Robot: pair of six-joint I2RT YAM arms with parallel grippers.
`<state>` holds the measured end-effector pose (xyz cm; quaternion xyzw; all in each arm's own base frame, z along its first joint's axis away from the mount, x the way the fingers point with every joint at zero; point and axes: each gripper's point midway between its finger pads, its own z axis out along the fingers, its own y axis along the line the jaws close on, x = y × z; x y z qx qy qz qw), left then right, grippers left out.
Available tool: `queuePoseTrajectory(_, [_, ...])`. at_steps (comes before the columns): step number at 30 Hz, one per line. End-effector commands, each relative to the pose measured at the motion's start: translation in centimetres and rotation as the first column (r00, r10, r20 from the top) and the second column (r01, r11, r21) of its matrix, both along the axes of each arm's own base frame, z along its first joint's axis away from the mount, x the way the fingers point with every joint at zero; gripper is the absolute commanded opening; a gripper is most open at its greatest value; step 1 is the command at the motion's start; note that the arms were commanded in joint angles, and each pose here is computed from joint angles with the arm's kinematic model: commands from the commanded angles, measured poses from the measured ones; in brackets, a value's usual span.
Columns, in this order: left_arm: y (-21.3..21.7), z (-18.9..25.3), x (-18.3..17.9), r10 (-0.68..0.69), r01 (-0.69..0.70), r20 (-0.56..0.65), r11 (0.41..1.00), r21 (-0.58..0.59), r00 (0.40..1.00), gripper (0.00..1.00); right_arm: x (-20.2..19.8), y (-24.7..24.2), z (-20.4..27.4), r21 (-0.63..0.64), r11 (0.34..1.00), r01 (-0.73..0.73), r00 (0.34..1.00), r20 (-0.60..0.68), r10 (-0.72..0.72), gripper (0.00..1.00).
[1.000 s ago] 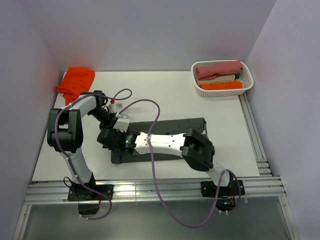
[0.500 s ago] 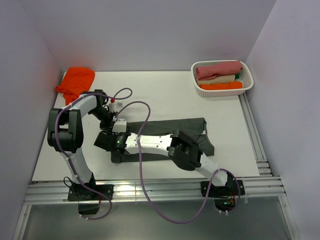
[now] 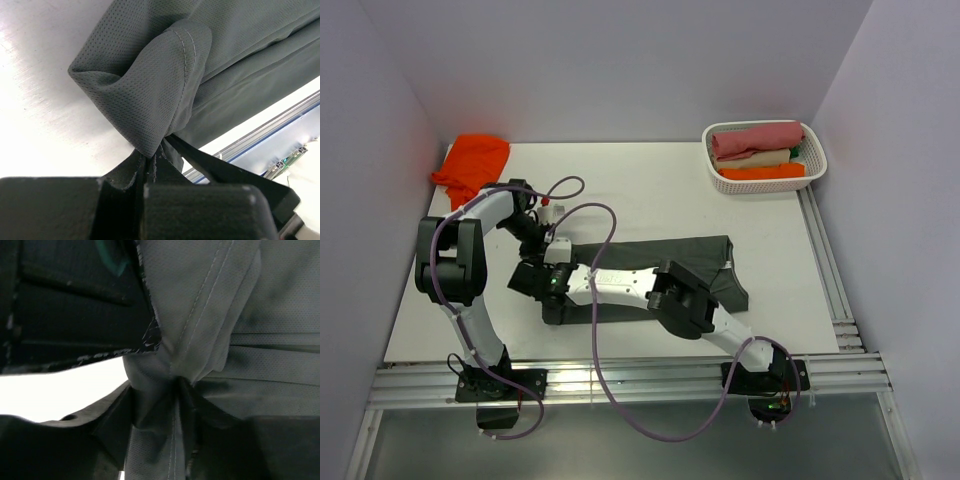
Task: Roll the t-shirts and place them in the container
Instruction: Roll the tshirt
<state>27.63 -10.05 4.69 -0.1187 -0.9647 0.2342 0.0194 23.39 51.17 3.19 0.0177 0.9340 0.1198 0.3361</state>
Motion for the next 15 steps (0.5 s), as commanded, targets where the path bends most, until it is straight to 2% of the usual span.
queuePoseTrajectory(1, [-0.1,0.9,1.0,0.001,-0.001,0.046,1.000,0.008,0.999,0.00,1.0,-0.2,0.3,0.003,1.000,0.025,1.000,0.011,-0.025,0.45])
queuePoseTrajectory(2, [-0.1,0.9,1.1,0.001,-0.002,0.049,1.000,0.008,0.999,0.00,1.0,-0.2,0.3,0.011,1.000,0.023,1.000,0.007,-0.023,0.38])
queuePoseTrajectory(5, [-0.1,1.0,1.3,0.001,-0.002,0.052,1.000,0.006,0.999,0.00,0.8,-0.3,-0.5,0.030,0.999,0.013,1.000,-0.009,-0.013,0.28])
queuePoseTrajectory(6, [-0.1,1.0,1.3,0.001,-0.002,0.055,1.000,0.007,0.998,0.01,0.8,0.8,0.5,0.099,0.995,-0.009,1.000,-0.004,0.009,0.26])
queuePoseTrajectory(8, [-0.1,1.2,1.6,-0.002,0.001,0.062,1.000,0.008,0.998,0.06,0.5,0.0,-1.0,0.118,0.993,-0.025,0.999,-0.022,0.028,0.18])
queuePoseTrajectory(9, [-0.1,1.3,1.8,-0.004,0.004,0.067,1.000,0.006,0.998,0.15,0.5,1.4,0.6,0.219,0.975,-0.048,0.999,-0.013,0.052,0.15])
queuePoseTrajectory(10, [-0.1,1.5,1.9,-0.007,0.006,0.075,1.000,0.006,0.997,0.20,0.1,0.3,-0.9,0.209,0.977,-0.049,0.998,-0.030,0.056,0.13])
queuePoseTrajectory(11, [-0.2,1.8,2.2,-0.010,0.011,0.088,1.000,-0.002,0.996,0.30,0.4,0.3,0.1,0.254,0.966,-0.047,0.998,-0.023,0.055,0.09])
queuePoseTrajectory(12, [-0.3,2.1,2.2,-0.014,0.015,0.087,1.000,-0.009,0.996,0.35,0.4,1.2,0.8,0.324,0.944,-0.062,0.997,-0.016,0.072,0.08])
queuePoseTrajectory(13, [-0.4,2.3,2.5,-0.018,0.019,0.096,1.000,-0.014,0.995,0.40,0.1,0.2,-0.5,0.318,0.946,-0.062,0.997,-0.029,0.076,0.07])
queuePoseTrajectory(14, [-0.5,2.7,3.0,-0.023,0.025,0.117,0.999,-0.022,0.993,0.49,0.1,0.3,0.4,0.358,0.931,-0.067,0.997,-0.023,0.080,0.05])
queuePoseTrajectory(15, [-0.7,3.2,3.0,-0.026,0.030,0.121,0.999,-0.036,0.992,0.52,0.7,0.8,1.2,0.421,0.905,-0.061,0.997,-0.009,0.072,0.04])
